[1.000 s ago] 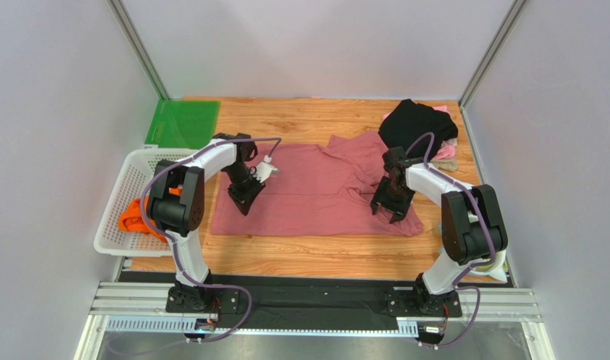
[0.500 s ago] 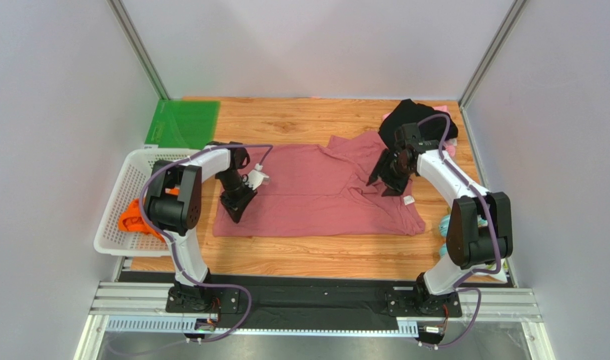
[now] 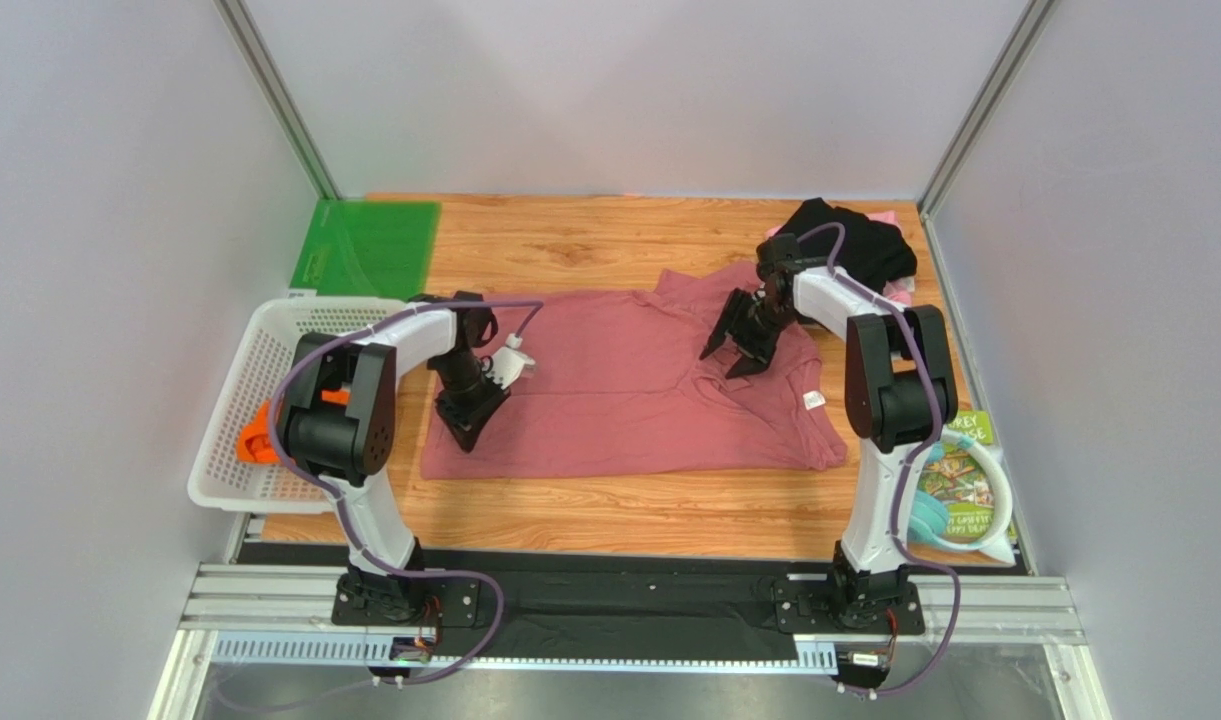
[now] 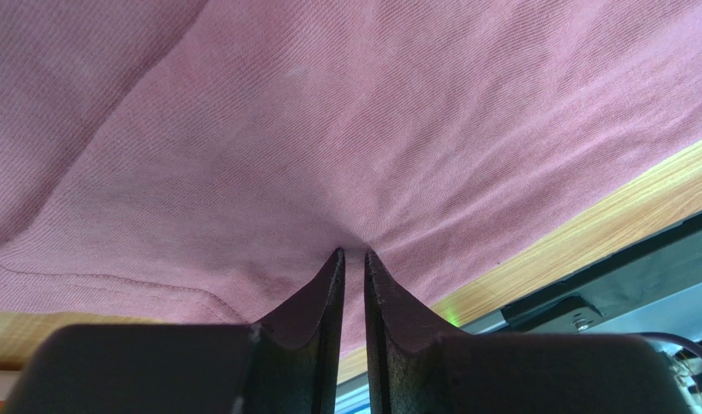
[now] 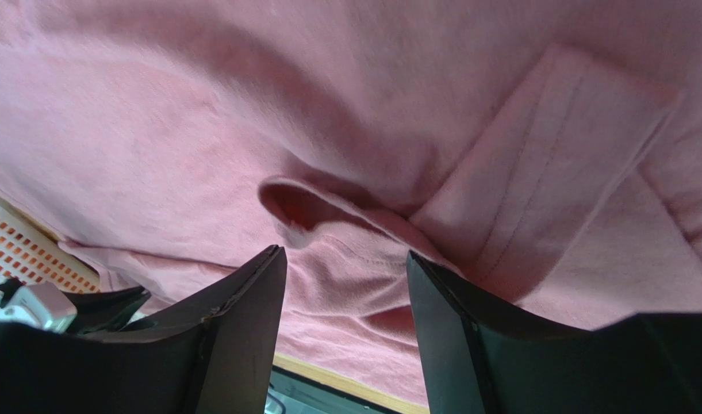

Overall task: Fold and stack the t-shirts
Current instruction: Fold the flattened tshirt in 1/3 of the way

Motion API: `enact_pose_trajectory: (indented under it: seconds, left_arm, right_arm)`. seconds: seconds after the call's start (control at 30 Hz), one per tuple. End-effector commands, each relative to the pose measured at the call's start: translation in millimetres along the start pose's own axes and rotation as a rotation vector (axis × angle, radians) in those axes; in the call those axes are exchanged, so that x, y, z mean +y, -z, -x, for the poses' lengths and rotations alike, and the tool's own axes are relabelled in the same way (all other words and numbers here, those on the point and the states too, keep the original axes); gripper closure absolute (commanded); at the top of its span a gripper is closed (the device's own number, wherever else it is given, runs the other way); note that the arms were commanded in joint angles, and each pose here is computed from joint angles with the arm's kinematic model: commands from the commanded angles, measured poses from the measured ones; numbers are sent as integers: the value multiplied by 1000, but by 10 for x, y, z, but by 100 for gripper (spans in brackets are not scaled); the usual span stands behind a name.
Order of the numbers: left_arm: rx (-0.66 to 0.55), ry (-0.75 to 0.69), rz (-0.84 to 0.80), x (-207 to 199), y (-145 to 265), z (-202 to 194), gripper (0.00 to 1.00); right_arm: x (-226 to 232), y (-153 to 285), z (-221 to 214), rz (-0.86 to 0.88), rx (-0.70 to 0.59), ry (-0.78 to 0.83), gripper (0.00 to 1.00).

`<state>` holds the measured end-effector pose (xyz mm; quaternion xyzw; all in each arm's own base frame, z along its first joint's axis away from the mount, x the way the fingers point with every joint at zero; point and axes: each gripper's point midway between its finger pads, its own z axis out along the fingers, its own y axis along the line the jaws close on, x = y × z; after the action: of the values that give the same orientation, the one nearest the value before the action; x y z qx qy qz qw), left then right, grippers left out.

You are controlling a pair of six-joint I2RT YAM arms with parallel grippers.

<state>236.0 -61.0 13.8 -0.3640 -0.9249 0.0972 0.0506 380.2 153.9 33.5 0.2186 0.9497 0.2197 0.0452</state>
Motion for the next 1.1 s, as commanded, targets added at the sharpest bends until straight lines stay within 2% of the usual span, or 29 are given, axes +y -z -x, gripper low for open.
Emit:
enact_pose_trajectory:
  seconds: [0.0,0.03,0.13,0.17,0.27,0.37,0.43,0.47,0.57,0.6,0.77,0.9,1.07]
  left_arm:
    - [-15,-16,50,83,9,7,79]
    - [-14,-16,49,81,9,3,79]
    - [-10,-19,52,84,7,-3,80]
    - [-8,-15,52,86,8,-10,80]
    - [-11,-19,62,101,22,5,80]
    - [-12,-20,64,108,45,9,80]
    - [-13,-20,65,104,50,4,80]
    - [-13,-21,67,103,57,7,80]
    - [-8,-23,72,116,53,-8,80]
    - [-6,-22,73,119,46,-12,80]
    - [-20,-31,81,130,83,28,80]
    - [-21,-36,88,147,103,39,80]
    - [-27,-39,92,150,131,61,81]
  right_arm:
    - [220,78,284,45,-42,42,42]
    - [247,81,312,50,-47,43,44]
    - [311,89,368,67,-51,38,60]
    - [321,94,377,71,-50,38,72]
    - [380,138,428,83,-67,43,92]
    - [393,140,470,91,-69,38,99]
    - [405,140,475,102,-55,34,93]
    - [385,169,484,100,-56,37,79]
    - [282,413,513,66,-114,43,60]
    - [319,603,500,89,-145,47,58]
    - [30,773,86,65,-105,20,59]
    - [-159,654,-176,55,-46,-4,60]
    - [-257,441,-227,48,-7,-26,63]
